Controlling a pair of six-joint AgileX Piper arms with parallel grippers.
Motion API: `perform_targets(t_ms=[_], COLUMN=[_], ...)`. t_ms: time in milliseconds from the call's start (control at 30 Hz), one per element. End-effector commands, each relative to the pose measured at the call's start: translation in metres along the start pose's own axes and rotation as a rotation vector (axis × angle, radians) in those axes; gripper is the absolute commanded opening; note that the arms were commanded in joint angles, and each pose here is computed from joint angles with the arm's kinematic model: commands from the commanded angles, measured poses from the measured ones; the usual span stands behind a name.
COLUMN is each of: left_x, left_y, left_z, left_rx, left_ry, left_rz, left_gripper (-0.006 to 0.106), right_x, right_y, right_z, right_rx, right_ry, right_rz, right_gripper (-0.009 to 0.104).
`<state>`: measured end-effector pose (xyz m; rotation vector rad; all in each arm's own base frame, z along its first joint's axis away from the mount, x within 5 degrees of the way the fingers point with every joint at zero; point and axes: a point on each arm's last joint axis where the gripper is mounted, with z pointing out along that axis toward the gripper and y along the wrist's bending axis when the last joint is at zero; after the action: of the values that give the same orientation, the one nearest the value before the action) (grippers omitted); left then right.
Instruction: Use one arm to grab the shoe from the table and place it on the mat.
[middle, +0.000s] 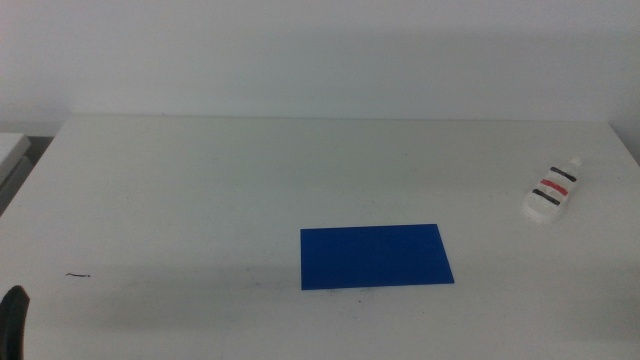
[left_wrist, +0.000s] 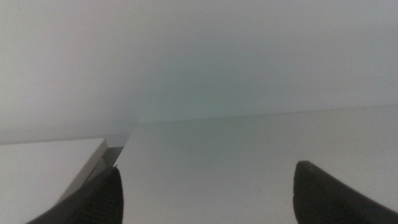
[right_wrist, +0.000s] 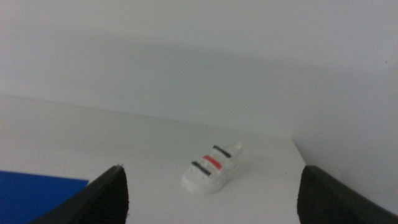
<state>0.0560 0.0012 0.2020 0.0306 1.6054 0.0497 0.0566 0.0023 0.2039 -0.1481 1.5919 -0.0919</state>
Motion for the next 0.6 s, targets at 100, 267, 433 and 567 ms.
perform_targets(t_ms=[100,267,433,567], left_x=[-0.001,-0.001,-0.001,-0.001], left_y=[0.0,0.0,0.0,0.0], left_z=[0.0,0.0,0.0,0.0], left_rx=[0.002,0.002,0.002,0.002], left_ry=[-0.007,-0.007,-0.007,-0.007], left_rz=[-0.005,-0.005,-0.005,-0.005], left_gripper=[0.094,0.094,0.094,0.094], right_x=[-0.018,-0.077,-0.124,-0.14], right_y=[-0.001,-0.009,-0.014,-0.013], right_z=[-0.004,0.011,0.058,0.111], right_rx=[-0.039,-0.09,-0.161,-0.186], right_ry=[0.141,0.335,0.624,0.815], right_rz=[-0.011,-0.012,-0.003,0.138], right_gripper=[0.092,0.092,0.092,0.092])
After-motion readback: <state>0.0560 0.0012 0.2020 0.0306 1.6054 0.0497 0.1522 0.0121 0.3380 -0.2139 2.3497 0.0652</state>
